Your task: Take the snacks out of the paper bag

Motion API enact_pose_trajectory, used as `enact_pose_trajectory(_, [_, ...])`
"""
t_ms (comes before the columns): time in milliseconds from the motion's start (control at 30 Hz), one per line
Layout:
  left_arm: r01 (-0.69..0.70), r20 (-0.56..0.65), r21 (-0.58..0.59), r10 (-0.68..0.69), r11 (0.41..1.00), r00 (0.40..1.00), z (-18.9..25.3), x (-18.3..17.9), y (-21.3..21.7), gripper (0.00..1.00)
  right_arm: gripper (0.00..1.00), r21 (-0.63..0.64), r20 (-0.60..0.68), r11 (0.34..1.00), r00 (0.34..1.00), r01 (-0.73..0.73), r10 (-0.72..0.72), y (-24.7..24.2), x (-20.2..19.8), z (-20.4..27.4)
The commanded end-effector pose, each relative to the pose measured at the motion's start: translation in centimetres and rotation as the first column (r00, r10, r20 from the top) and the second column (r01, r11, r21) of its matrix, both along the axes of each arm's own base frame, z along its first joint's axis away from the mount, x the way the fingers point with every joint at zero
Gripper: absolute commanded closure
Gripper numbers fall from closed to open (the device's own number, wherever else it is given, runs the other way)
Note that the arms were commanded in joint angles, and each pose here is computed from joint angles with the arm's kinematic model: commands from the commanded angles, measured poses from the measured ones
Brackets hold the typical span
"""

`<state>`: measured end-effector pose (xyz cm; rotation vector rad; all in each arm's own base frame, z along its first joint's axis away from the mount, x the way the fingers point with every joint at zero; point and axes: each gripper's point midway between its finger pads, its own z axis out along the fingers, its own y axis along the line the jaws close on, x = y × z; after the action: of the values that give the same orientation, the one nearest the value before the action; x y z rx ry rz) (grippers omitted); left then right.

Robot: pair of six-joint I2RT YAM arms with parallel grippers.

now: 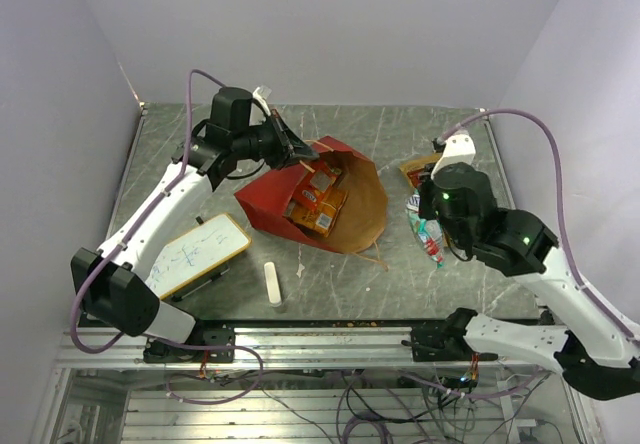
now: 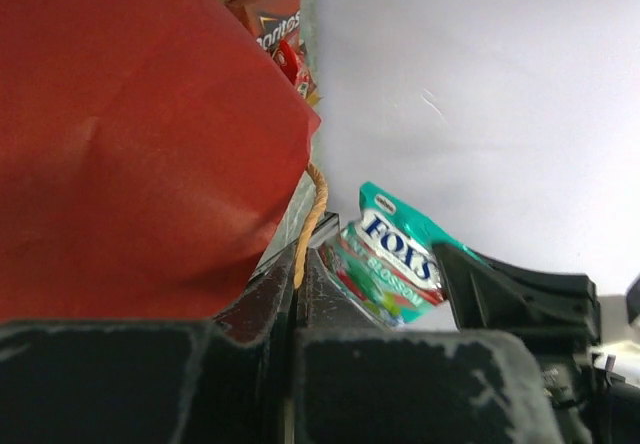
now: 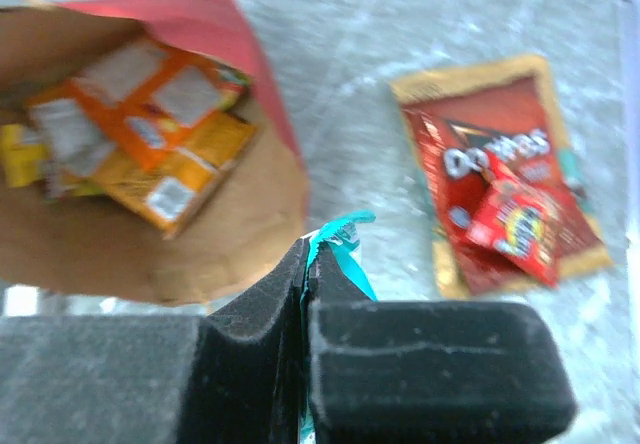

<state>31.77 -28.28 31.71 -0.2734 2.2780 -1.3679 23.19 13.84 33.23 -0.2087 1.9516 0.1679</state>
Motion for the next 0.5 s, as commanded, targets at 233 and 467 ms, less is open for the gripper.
enact_pose_trajectory(233, [0.043, 0.068, -0.006, -0.043, 0.999, 0.997, 2.3, -1.6, 0.7, 0.93, 1.0, -0.357, 0.055, 0.779, 0.845, 0.515, -0.533, -9.7, 8.7, -3.2])
enact_pose_trajectory(467, [0.034, 0.069, -0.017, -0.033, 0.999, 0.997, 2.4, -1.8, 0.8, 0.93, 1.0, -0.236, -0.06, 0.738, 0.748, 0.632, -0.661, -11.8, 16.4, -6.1])
